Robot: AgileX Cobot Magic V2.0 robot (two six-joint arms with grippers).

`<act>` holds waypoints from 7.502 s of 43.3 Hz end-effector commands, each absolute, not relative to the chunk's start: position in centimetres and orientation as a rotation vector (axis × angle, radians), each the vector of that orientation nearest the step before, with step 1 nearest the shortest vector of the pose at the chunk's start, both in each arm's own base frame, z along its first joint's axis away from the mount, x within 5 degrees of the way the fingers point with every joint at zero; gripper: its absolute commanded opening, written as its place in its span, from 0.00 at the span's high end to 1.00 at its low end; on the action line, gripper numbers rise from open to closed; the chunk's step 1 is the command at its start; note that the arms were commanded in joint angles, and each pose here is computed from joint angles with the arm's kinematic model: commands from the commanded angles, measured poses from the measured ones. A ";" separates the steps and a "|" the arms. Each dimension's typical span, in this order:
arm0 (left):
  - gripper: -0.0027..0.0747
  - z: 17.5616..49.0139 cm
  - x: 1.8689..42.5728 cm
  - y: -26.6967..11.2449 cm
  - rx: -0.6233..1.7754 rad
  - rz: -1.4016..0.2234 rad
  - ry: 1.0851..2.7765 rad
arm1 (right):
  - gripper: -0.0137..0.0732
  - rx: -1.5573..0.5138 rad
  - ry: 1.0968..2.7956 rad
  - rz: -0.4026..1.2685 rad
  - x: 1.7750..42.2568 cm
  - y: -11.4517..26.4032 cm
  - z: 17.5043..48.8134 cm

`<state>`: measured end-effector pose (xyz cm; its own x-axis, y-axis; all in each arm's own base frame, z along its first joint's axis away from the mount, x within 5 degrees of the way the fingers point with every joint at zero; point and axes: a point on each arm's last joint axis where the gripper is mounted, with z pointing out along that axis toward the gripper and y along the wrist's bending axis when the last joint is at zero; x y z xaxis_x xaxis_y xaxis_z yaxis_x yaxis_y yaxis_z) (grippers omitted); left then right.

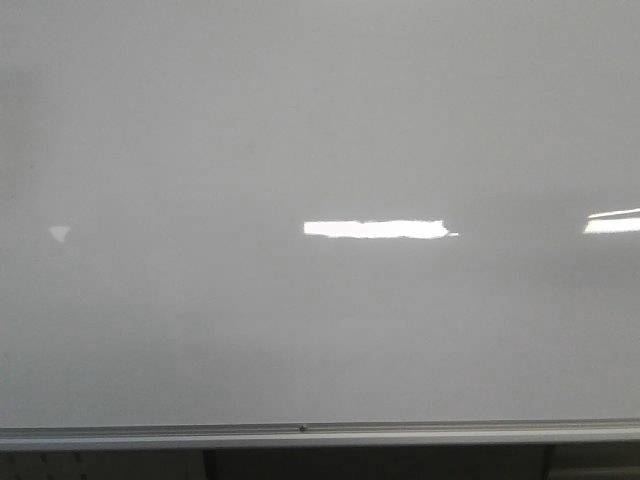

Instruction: Write number 2 on whiteboard

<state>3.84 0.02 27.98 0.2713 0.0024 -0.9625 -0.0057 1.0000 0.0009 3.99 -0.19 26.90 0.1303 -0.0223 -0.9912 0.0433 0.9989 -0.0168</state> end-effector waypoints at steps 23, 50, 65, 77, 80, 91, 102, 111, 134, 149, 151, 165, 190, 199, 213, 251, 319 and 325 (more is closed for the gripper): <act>0.99 37.8 5.2 0.1 -0.014 0.005 1.504 | 0.92 0.018 1.614 -0.054 7.1 -0.3 35.9; 0.99 34.7 9.9 0.1 -0.017 0.008 1.817 | 0.92 0.021 1.850 -0.051 11.2 -0.5 33.8; 0.95 33.7 10.5 0.1 -0.019 0.007 1.876 | 0.78 0.030 2.025 -0.039 12.1 -0.5 32.2; 0.35 33.3 11.3 0.1 -0.014 0.007 1.926 | 0.13 0.030 2.067 -0.039 12.5 -0.5 31.7; 0.32 33.4 11.7 -0.1 0.006 -0.002 1.949 | 0.12 0.030 2.067 -0.039 12.5 -0.5 31.7; 0.33 34.2 15.2 -0.8 0.095 0.017 2.122 | 0.12 0.030 2.064 -0.039 12.5 -0.5 31.8; 0.33 34.1 19.9 -1.0 0.082 0.020 2.194 | 0.12 0.030 2.063 -0.039 12.5 -0.5 31.8; 0.33 33.5 24.0 -1.3 0.009 -0.011 2.232 | 0.12 0.030 2.060 -0.039 12.5 -0.5 31.8; 0.33 29.3 31.3 -1.1 -0.007 -0.002 2.286 | 0.12 0.030 2.060 -0.039 12.5 -0.5 31.8; 0.33 27.2 33.5 -1.3 0.002 -0.012 2.259 | 0.12 0.030 2.060 -0.039 12.5 -0.5 31.8; 0.33 26.9 33.6 -1.3 0.002 -0.013 2.262 | 0.12 0.030 2.060 -0.039 12.5 -0.5 31.8; 0.41 26.0 34.8 -1.3 0.003 -0.012 2.286 | 0.12 0.030 2.060 -0.039 12.5 -0.5 31.8; 0.90 26.0 34.6 -1.2 0.024 0.019 2.338 | 0.12 0.030 2.064 -0.039 12.5 -0.5 31.8; 0.90 28.6 32.6 -1.0 0.122 0.089 2.395 | 0.12 0.044 2.095 0.000 12.3 -0.3 32.1; 0.90 34.4 27.9 -3.9 0.600 -0.008 2.403 | 0.12 -0.142 2.252 0.151 13.1 1.2 33.7; 0.90 36.8 17.8 -19.3 1.691 -0.398 1.953 | 0.27 -1.385 1.921 0.506 16.5 13.0 40.3; 0.33 38.6 17.4 -17.7 1.547 -0.383 1.957 | 0.80 -1.518 1.921 0.460 18.2 18.8 40.8; 0.33 40.2 17.7 -14.7 1.348 -0.358 2.007 | 0.80 -1.460 2.045 0.324 18.4 17.6 40.5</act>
